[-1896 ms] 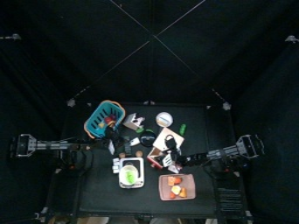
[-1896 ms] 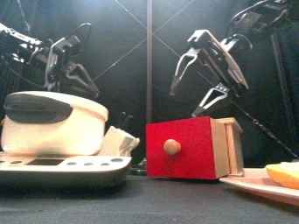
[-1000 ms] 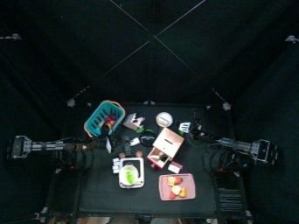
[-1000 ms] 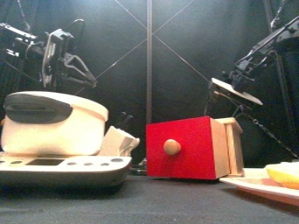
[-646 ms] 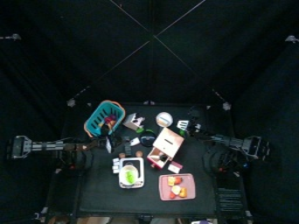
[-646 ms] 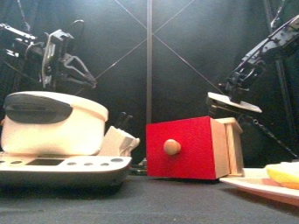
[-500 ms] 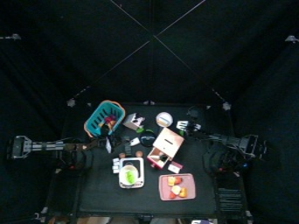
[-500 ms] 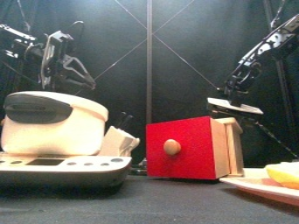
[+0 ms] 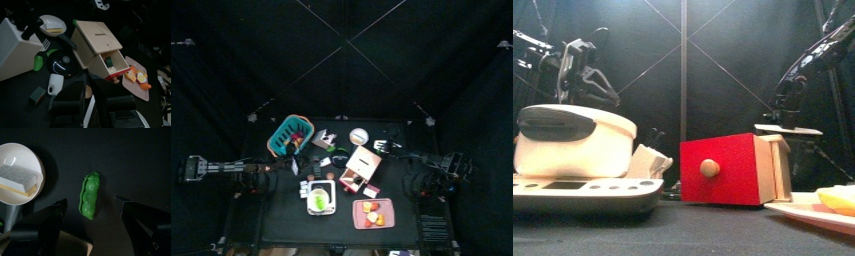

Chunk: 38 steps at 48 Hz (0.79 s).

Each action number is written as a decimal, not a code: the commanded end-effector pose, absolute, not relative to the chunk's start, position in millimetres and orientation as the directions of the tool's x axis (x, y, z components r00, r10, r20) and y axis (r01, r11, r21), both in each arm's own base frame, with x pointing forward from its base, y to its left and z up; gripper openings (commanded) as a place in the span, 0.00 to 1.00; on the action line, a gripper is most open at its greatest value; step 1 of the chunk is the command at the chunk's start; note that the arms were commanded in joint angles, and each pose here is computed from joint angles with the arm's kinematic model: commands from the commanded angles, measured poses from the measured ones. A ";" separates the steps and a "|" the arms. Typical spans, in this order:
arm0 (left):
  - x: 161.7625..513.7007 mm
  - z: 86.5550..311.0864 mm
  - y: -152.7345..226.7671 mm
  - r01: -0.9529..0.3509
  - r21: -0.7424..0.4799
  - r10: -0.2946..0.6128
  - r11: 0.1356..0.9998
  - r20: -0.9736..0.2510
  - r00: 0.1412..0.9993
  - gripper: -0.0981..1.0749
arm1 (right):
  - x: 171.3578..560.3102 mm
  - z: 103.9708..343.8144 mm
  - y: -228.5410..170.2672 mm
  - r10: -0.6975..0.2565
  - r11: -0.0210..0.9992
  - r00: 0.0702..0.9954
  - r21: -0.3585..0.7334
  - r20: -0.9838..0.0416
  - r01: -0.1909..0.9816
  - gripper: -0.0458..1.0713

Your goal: Grab pea

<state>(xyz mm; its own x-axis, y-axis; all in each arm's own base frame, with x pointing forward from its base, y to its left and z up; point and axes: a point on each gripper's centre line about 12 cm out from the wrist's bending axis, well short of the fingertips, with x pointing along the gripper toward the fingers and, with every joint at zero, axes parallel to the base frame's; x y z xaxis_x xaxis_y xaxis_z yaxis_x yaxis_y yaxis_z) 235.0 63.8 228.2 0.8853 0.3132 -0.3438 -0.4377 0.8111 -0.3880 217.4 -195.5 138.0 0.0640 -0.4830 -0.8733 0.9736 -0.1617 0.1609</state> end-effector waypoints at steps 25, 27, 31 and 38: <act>232.6 234.5 64.7 -0.433 -0.394 0.321 0.811 -0.319 0.892 0.57 | 220.4 110.2 -212.2 -0.451 -0.166 0.069 0.160 -0.890 0.973 0.95; 231.9 235.1 64.6 -0.432 -0.395 0.322 0.811 -0.316 0.893 0.57 | 220.5 109.7 -212.2 -0.450 -0.166 0.070 0.160 -0.890 0.973 0.93; 230.1 235.9 63.8 -0.428 -0.395 0.320 0.813 -0.310 0.895 0.57 | 220.5 109.7 -212.2 -0.450 -0.165 0.070 0.160 -0.890 0.973 0.87; 228.9 237.1 64.0 -0.427 -0.399 0.322 0.811 -0.305 0.896 0.57 | 218.3 108.6 -212.0 -0.448 -0.171 0.062 0.154 -0.892 0.973 0.73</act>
